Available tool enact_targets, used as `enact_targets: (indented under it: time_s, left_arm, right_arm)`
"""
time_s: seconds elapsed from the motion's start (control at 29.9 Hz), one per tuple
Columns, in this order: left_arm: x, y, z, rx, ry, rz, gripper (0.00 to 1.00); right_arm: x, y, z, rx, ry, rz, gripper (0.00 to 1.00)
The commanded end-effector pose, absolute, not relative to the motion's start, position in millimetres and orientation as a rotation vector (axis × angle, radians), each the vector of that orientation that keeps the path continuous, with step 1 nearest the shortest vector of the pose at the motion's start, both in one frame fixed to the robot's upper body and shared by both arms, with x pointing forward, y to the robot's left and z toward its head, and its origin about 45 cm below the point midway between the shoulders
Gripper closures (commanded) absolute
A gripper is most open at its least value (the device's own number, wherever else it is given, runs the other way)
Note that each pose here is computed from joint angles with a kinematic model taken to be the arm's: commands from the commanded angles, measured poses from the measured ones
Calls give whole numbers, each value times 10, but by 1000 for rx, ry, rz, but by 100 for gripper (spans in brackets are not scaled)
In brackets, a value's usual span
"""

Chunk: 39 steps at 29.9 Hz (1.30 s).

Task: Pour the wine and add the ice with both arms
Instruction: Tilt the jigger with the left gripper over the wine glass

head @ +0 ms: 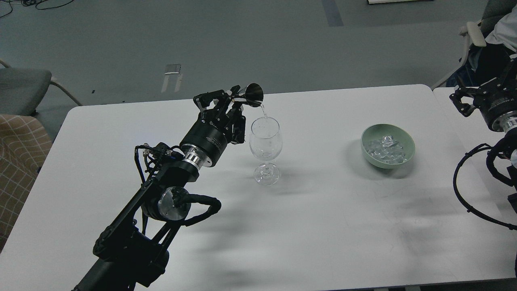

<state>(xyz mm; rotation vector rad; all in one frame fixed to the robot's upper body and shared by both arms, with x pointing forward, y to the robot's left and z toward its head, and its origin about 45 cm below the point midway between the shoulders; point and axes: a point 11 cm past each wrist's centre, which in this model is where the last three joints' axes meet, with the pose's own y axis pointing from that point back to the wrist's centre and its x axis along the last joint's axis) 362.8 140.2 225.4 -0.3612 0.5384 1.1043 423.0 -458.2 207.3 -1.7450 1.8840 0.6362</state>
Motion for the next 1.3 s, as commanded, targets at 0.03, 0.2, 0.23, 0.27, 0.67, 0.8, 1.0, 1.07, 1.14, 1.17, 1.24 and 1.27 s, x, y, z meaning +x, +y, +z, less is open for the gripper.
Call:
enact_targets:
  time_s: [0.03, 0.2, 0.23, 0.27, 0.67, 0.8, 1.0, 1.07, 1.14, 1.17, 1.24, 1.27]
  left_arm:
    - [3630, 1430, 2250, -358, 529, 1109, 98]
    - [3628, 1426, 2242, -355, 521, 1099, 98]
    - [3627, 1423, 2248, -355, 516, 1097, 98]
    - [3628, 1425, 2252, -351, 507, 1098, 98]
    - [3634, 1414, 2269, -333, 472, 1096, 98]
    - [3653, 1415, 2304, -333, 454, 1094, 98]
    - [3635, 1405, 2300, -309, 409, 1080, 98]
    - [3630, 1403, 2299, -308, 404, 1076, 98]
    - [3631, 1408, 2298, -301, 394, 1078, 98]
    - [3633, 1406, 2304, -299, 387, 1078, 98]
    - [3637, 1431, 2296, -286, 371, 1081, 98]
    - [3634, 1441, 2294, -281, 366, 1083, 98]
  right_arm:
    - [4231, -4581, 2074, -1745, 1884, 636, 0]
    - [4232, -4574, 2070, -1745, 1882, 638, 0]
    - [4232, -4574, 2070, -1745, 1882, 638, 0]
    - [4232, -4574, 2070, -1745, 1882, 638, 0]
    - [4224, -4592, 2058, -1741, 1889, 640, 0]
    - [4225, -4585, 2054, -1741, 1888, 641, 0]
    - [4226, -4589, 2062, -1742, 1888, 639, 0]
    - [4226, -4589, 2062, -1742, 1888, 639, 0]
    - [4226, -4589, 2062, -1742, 1888, 639, 0]
    - [4227, -4586, 2066, -1743, 1886, 638, 0]
    - [4227, -4586, 2066, -1743, 1886, 638, 0]
    - [4227, -4586, 2066, -1743, 1886, 638, 0]
